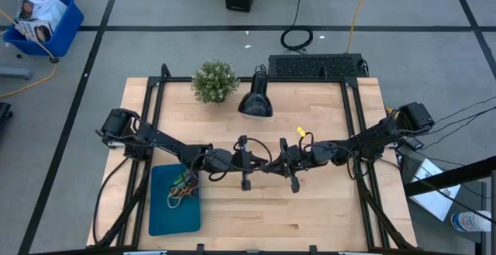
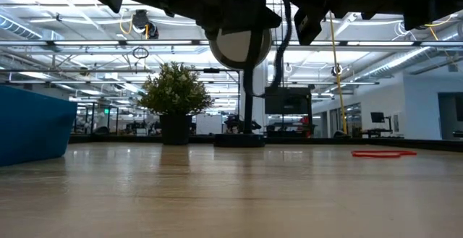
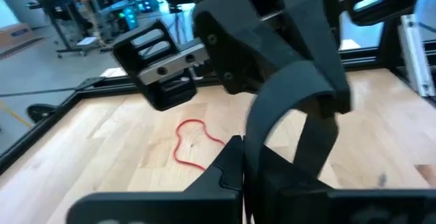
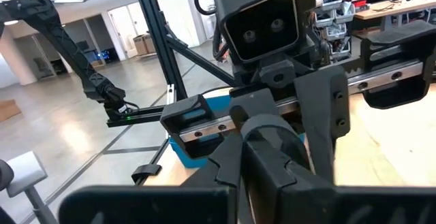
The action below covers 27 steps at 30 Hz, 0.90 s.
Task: Pick and place rubber bands into bin
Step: Put the black rubber band into the blue bin
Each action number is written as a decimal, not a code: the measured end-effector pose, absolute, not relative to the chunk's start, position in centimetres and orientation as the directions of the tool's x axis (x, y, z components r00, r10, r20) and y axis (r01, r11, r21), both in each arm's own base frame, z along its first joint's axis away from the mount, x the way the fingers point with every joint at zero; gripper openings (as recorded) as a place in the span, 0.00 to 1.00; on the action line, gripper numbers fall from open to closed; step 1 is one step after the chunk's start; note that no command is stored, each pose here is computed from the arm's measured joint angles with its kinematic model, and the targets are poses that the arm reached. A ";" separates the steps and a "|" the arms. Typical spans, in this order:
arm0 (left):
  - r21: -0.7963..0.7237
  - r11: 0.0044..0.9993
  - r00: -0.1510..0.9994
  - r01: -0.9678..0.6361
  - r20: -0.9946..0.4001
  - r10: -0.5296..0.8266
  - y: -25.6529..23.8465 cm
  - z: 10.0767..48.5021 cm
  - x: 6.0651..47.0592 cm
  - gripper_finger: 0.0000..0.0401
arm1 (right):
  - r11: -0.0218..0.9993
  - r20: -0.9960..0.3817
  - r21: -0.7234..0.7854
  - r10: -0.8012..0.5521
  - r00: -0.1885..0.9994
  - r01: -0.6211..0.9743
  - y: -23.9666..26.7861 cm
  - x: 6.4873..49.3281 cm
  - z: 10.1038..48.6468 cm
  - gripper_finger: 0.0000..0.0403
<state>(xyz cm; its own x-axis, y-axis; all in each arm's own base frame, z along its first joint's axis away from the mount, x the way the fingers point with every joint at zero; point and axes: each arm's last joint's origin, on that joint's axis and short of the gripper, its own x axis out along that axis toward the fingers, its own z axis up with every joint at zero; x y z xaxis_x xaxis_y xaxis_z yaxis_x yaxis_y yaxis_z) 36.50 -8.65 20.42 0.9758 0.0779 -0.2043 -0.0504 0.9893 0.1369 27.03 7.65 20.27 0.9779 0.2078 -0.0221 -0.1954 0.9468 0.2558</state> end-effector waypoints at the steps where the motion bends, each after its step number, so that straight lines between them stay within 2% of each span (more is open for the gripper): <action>1: 0.134 0.990 0.977 -0.038 -0.205 0.066 -8.7 20.4 36.5 0.02 | 0.947 -0.022 0.256 0.208 0.978 -0.196 7.6 27.0 20.3 0.04; 6: 0.131 0.991 0.976 -0.028 -0.210 0.056 -8.7 20.4 36.5 0.02 | 0.947 -0.022 0.247 0.218 0.976 -0.206 7.7 27.0 20.3 0.11; 12: 0.134 0.991 0.976 -0.015 -0.212 0.044 -9.2 20.3 36.4 0.02 | 0.924 -0.034 0.245 0.312 0.950 -0.294 7.9 26.7 20.5 0.29; 19: 0.135 0.991 0.956 0.013 -0.291 0.027 -9.7 20.9 35.3 0.01 | 0.951 -0.214 0.147 0.299 0.930 -0.272 7.5 25.3 20.5 0.47; 27: 0.024 0.999 0.892 0.049 -0.452 -0.033 -10.0 23.6 31.7 0.01 | 0.954 -0.401 0.228 0.276 0.874 -0.196 6.7 23.1 20.5 0.52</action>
<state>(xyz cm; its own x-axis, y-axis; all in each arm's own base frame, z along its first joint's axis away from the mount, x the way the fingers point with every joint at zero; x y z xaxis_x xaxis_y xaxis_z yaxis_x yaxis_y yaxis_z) 31.68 -9.97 23.61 0.8916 -0.0325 -0.4516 0.0487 0.9985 0.0242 23.11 6.75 20.53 0.8736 0.2758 -0.4010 -0.1963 0.9536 0.2283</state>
